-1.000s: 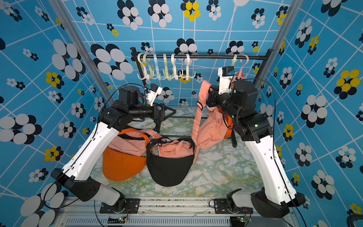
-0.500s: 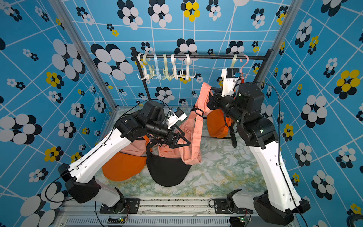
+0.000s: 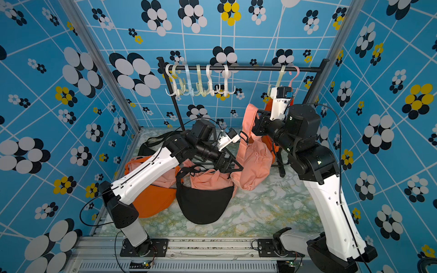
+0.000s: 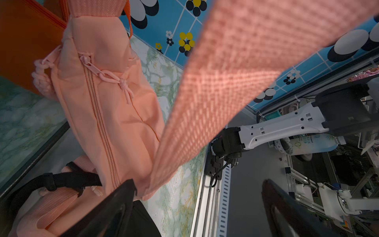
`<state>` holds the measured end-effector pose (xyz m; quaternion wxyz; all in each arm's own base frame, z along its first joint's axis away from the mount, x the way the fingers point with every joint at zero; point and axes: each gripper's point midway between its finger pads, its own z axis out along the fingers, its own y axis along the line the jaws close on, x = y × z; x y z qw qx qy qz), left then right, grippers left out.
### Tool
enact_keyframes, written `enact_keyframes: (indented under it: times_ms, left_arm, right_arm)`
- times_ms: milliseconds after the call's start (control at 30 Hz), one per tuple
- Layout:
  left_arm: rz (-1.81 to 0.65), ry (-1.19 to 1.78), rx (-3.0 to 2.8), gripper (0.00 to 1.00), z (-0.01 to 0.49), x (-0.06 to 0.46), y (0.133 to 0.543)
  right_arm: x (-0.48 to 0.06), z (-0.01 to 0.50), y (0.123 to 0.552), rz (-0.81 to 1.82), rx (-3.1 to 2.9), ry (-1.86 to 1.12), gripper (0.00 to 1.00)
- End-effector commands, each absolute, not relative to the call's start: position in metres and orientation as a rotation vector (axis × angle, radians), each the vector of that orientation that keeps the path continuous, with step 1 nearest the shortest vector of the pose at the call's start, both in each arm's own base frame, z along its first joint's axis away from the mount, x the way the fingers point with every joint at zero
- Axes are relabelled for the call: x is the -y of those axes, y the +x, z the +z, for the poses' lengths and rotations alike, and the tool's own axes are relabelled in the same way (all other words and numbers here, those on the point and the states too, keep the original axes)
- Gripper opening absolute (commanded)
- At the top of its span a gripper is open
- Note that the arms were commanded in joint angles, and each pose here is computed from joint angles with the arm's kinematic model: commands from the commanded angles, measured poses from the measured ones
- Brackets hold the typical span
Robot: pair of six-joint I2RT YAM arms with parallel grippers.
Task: Take the bag off the hook
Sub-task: Place the bag at the center of the board.
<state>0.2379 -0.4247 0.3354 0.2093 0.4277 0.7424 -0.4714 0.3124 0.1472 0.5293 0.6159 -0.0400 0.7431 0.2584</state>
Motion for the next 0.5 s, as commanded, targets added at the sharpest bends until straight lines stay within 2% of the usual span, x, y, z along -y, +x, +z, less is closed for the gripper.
enact_keyframes:
  times_ms: [0, 67, 100, 200, 233, 367, 467]
  left_arm:
    - [-1.283, 1.214, -2.048, 0.99, 0.333, 0.447, 0.240]
    - [-1.264, 1.210, -2.079, 0.94, 0.323, 0.454, 0.247]
    - [-1.244, 1.203, -2.096, 0.87, 0.319, 0.457, 0.252]
    - [-1.144, 1.191, -2.134, 0.42, 0.314, 0.456, 0.265]
    - [-1.106, 1.188, -2.139, 0.31, 0.313, 0.454, 0.269]
    - [-1.018, 1.194, -2.124, 0.01, 0.318, 0.447, 0.276]
    - [-0.991, 1.192, -2.108, 0.00, 0.324, 0.442, 0.279]
  right_arm:
    - [-0.139, 0.540, 0.309, 0.578, -1.683, -0.047, 0.00]
    - [-0.135, 0.543, 0.307, 0.565, -1.674, -0.042, 0.00]
    - [-0.133, 0.544, 0.305, 0.554, -1.671, -0.037, 0.00]
    - [-0.120, 0.545, 0.300, 0.492, -1.660, -0.012, 0.00]
    - [-0.114, 0.546, 0.299, 0.466, -1.656, 0.000, 0.00]
    - [-0.095, 0.546, 0.291, 0.373, -1.638, 0.035, 0.00]
    - [-0.081, 0.548, 0.284, 0.302, -1.634, 0.057, 0.00]
